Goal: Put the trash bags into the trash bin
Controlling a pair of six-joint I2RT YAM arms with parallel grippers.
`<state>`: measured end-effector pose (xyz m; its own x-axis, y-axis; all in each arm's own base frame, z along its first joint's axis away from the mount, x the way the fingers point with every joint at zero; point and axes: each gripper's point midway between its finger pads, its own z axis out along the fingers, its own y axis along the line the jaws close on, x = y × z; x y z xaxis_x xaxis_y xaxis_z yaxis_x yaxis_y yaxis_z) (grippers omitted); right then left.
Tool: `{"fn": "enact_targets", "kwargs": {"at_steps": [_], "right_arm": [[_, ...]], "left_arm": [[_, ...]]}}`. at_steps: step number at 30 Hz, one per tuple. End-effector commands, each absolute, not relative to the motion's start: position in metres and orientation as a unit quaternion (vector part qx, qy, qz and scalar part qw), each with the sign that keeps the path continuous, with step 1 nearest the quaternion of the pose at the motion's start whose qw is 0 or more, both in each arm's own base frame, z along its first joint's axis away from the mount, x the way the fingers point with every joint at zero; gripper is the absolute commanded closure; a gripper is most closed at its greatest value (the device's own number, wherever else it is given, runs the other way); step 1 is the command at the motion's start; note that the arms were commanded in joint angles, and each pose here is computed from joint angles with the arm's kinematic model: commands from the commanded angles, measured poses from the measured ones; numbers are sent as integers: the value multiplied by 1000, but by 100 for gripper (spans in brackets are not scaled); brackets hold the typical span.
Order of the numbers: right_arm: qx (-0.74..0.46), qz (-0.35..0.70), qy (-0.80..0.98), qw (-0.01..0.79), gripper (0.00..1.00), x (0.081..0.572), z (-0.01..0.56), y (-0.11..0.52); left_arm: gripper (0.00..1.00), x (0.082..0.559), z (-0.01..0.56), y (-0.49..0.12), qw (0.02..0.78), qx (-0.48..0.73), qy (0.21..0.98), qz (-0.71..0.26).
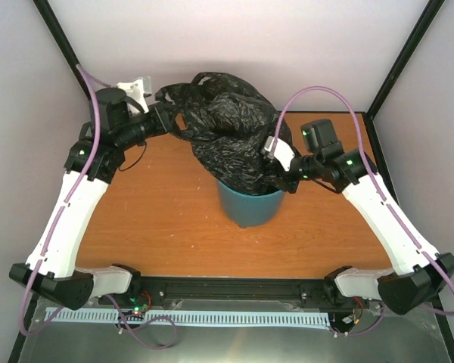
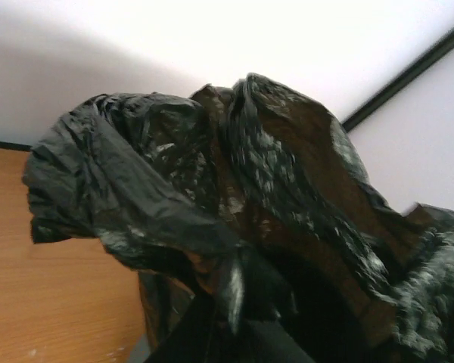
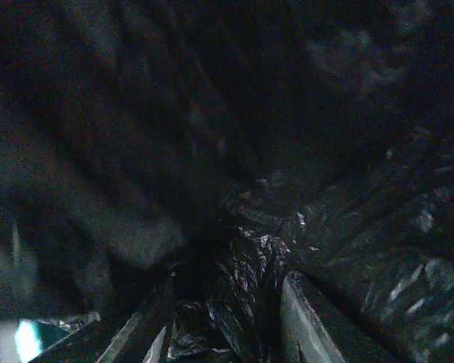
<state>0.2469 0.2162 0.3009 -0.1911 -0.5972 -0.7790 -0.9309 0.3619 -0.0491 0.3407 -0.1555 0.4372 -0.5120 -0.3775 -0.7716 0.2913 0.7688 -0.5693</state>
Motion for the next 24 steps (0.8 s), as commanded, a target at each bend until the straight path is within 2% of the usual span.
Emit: {"fn": "enact_targets", "kwargs": {"at_steps": [1, 5, 10, 17, 24], "right_arm": [[-485, 211, 757, 384, 60, 263, 313, 221], [-476, 208, 751, 407, 58, 246, 333, 209], [-441, 184, 759, 442, 46, 231, 357, 182], [-373, 133, 779, 487, 46, 235, 383, 139], [-286, 110, 793, 527, 46, 270, 403, 109]], "left_arm": [[99, 338, 464, -191, 495, 52, 753, -431], [99, 338, 470, -215, 482, 96, 733, -470], [99, 329, 476, -258, 475, 164, 715, -486], [99, 320, 472, -293, 454, 210, 699, -510], [99, 297, 429, -305, 418, 230, 710, -518]]}}
